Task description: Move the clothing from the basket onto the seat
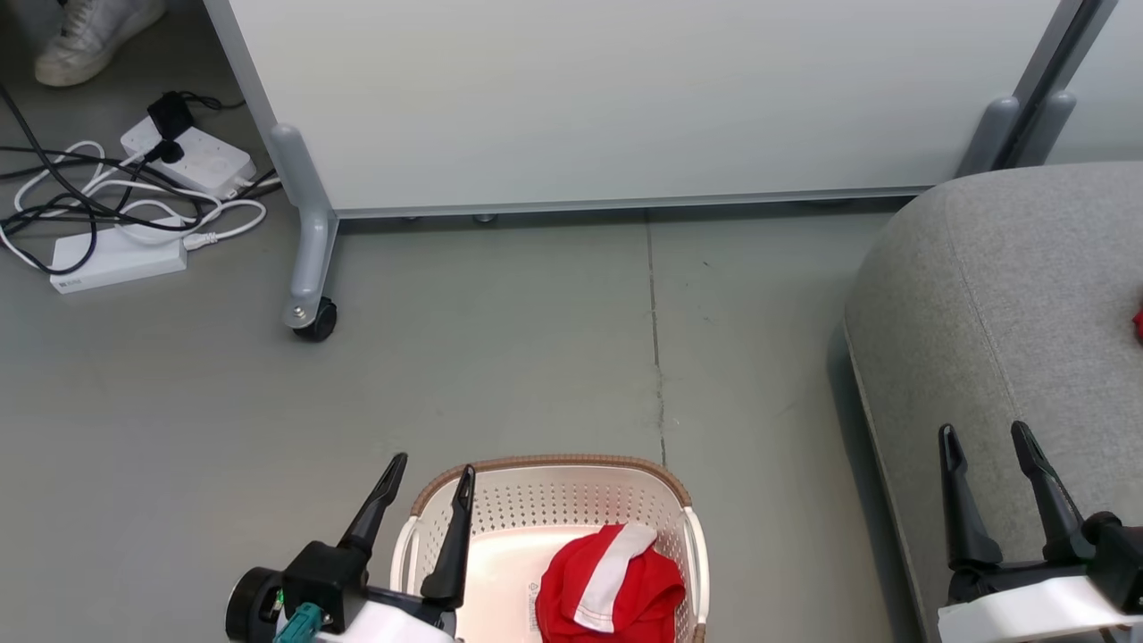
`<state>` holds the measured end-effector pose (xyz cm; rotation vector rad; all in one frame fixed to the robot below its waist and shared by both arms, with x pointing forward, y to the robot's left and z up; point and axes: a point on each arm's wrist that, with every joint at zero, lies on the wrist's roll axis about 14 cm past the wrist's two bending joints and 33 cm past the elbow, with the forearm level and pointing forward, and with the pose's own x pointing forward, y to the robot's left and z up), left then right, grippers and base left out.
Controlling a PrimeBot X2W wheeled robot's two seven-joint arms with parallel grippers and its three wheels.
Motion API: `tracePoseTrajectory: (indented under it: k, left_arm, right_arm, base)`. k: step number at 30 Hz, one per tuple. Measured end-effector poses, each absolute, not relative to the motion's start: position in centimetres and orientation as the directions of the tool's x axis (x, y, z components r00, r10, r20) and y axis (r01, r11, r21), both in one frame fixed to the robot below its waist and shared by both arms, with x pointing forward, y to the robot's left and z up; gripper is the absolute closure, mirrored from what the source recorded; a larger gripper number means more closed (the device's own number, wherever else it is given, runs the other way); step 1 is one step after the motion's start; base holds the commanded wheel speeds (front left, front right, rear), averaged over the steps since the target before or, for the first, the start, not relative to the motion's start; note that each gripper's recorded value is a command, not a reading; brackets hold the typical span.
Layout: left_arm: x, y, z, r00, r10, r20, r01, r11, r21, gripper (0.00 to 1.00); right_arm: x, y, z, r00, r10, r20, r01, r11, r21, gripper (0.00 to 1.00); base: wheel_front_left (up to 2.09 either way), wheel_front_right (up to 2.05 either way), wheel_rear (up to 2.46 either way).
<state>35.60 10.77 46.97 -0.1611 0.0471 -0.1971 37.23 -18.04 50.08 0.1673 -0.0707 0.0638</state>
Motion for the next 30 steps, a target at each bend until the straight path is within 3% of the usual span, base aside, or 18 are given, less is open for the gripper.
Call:
tracePoseTrajectory:
  k: [4, 15, 24, 30]
  left_arm:
    - [36.0, 10.0, 46.8, 0.973, -0.228, -0.033, 0.219, 0.959, -0.178, 0.0]
    - [38.0, 5.7, 39.9, 0.888, -0.401, -0.227, 0.374, 0.915, -0.154, 0.0]
    - [39.4, 2.1, 30.7, 0.714, -0.545, -0.441, 0.533, 0.83, -0.163, 0.0]
    - [39.0, 0.3, 24.2, 0.553, -0.613, -0.564, 0.636, 0.748, -0.189, 0.0]
  right_arm:
    - [37.5, -17.8, 49.3, 0.996, 0.072, 0.05, -0.079, 0.985, 0.155, 0.0]
    - [40.6, -18.2, 45.8, 0.997, 0.07, -0.036, -0.064, 0.987, 0.145, 0.0]
    - [43.4, -18.6, 40.8, 0.989, 0.053, -0.138, -0.034, 0.989, 0.141, 0.0]
    - [44.3, -18.7, 36.7, 0.973, 0.036, -0.226, 0.005, 0.984, 0.178, 0.0]
  base:
    - [0.0, 0.0, 0.0]
    - [0.0, 0.0, 0.0]
    - [0.0, 0.0, 0.0]
    - [0.0, 0.0, 0.0]
